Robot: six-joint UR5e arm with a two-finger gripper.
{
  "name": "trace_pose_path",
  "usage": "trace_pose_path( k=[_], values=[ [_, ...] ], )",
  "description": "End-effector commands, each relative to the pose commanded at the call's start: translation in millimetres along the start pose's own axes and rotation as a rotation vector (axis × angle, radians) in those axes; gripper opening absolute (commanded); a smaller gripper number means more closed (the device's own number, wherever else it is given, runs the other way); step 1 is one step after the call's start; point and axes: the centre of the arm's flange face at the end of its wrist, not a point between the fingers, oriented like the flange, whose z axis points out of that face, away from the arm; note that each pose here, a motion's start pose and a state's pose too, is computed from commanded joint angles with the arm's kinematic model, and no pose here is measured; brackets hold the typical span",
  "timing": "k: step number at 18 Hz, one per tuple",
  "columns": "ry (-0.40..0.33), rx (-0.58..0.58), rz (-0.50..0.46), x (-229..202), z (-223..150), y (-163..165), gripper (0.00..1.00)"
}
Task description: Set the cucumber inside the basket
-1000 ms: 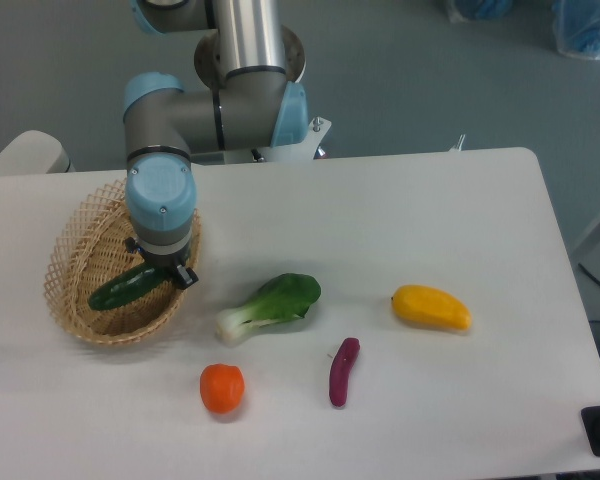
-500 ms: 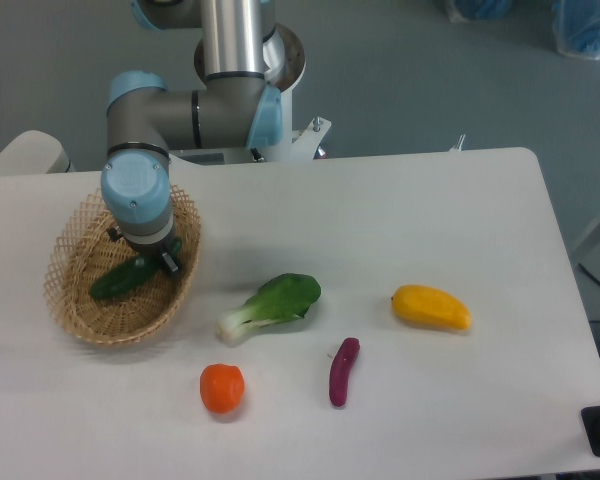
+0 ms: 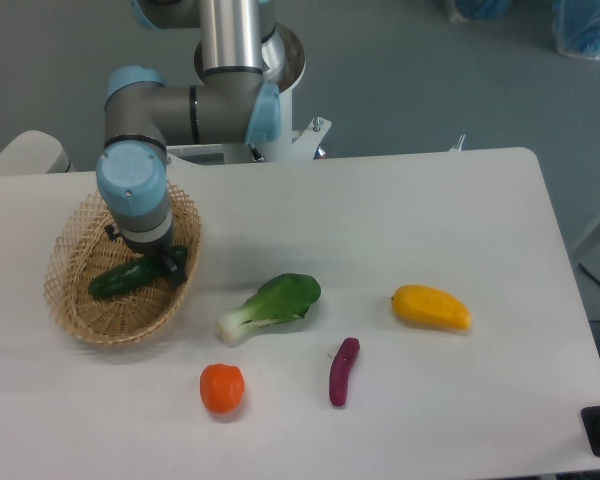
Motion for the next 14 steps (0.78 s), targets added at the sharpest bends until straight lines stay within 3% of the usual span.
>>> trace_pose_path(
  k=[10,14],
  values=[
    [-0.068,0.045,-0.091,-149.7,-25.6,49.4,1.00],
    [-0.093,0.054,-0.069,-199.2,-28.7,67.3,1.00]
  ],
)
